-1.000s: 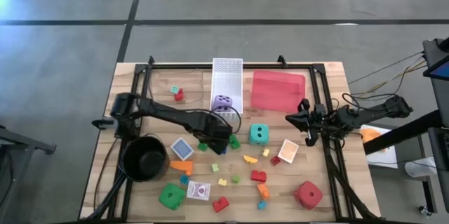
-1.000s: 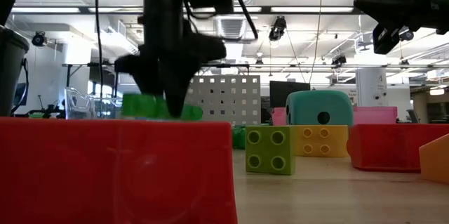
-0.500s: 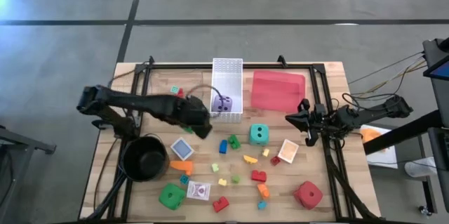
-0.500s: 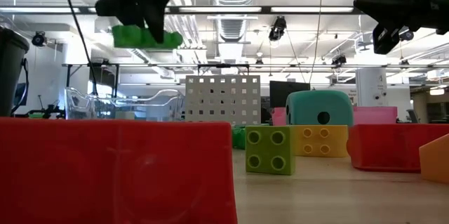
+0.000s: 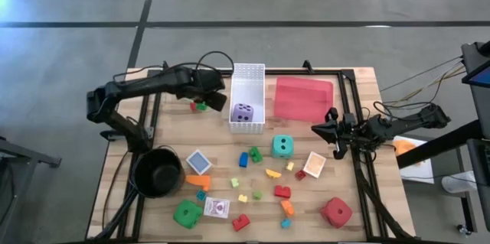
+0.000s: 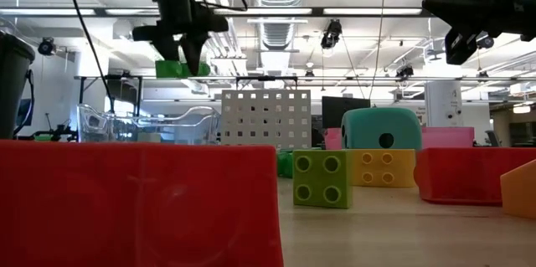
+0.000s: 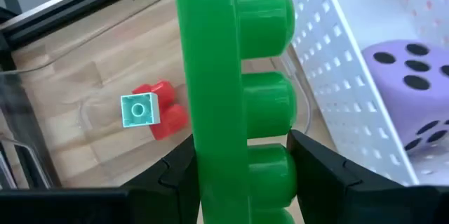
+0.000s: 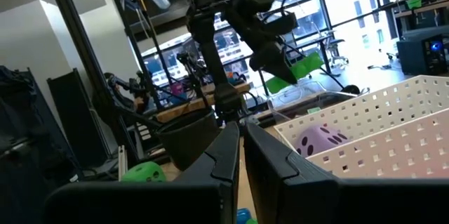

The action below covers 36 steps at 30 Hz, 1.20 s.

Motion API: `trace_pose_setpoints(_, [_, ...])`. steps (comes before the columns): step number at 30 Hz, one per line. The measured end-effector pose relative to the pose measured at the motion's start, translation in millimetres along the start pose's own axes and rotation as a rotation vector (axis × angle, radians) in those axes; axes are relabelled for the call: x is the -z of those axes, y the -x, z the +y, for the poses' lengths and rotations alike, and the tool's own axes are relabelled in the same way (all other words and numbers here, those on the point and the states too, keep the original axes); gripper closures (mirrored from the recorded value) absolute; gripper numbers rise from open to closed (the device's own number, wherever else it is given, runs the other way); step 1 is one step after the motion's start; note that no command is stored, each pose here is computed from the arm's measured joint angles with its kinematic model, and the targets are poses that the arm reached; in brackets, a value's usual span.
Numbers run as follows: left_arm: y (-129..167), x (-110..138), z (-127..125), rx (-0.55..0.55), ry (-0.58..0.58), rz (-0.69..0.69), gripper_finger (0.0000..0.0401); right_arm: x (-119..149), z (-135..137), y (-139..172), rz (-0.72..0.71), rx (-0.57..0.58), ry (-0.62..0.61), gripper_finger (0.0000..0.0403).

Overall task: Pick & Place Toys
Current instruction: Put the green game piece into the transparent bin

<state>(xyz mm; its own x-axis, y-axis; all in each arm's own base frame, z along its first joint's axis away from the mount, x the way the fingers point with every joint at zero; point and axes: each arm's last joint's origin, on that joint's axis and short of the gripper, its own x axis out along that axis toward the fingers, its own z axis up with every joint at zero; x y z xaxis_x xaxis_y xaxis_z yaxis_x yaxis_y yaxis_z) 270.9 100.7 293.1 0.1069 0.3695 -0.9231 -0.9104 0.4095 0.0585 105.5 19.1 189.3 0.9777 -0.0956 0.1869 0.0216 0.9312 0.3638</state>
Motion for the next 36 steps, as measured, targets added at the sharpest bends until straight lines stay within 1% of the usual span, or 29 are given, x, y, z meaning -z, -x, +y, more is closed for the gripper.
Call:
trace_pose_setpoints(7, [-17, -10, -2, -0.018, 0.010, 0.008, 0.0231, 0, 0, 0, 0.000, 0.000, 0.000, 0.0382])
trace_pose_setpoints(10, [-27, -13, -5, -0.022, -0.026, 0.022, 0.0231, 0, 0, 0, 0.000, 0.000, 0.000, 0.0382])
trace_pose_setpoints(12, [-33, -15, -5, -0.025, -0.029, 0.042, 0.0231, 0, 0, 0, 0.001, 0.000, 0.000, 0.0382])
trace_pose_setpoints(17, [-45, -22, -1, -0.053, 0.000, 0.065, 0.0231, 0, 0, 0, 0.000, 0.000, 0.000, 0.0382])
trace_pose_setpoints(23, [-53, -28, 8, -0.066, 0.035, 0.078, 0.0231, 0, 0, 0, 0.000, 0.000, 0.000, 0.0382])
trace_pose_setpoints(26, [-61, -27, 15, -0.085, 0.030, 0.100, 0.0231, 0, 0, 0, 0.000, 0.000, 0.000, 0.0382])
trace_pose_setpoints(30, [-74, -20, 24, -0.104, 0.029, 0.158, 0.0231, 0, 0, 0, 0.000, 0.000, 0.000, 0.0382])
trace_pose_setpoints(34, [-83, -13, 25, -0.098, 0.014, 0.193, 0.0231, 0, 0, 0, 0.000, 0.000, 0.000, 0.0382])
trace_pose_setpoints(36, [-85, -12, 25, -0.088, 0.007, 0.185, 0.0231, 0, 0, 0, 0.000, 0.000, 0.000, 0.0382])
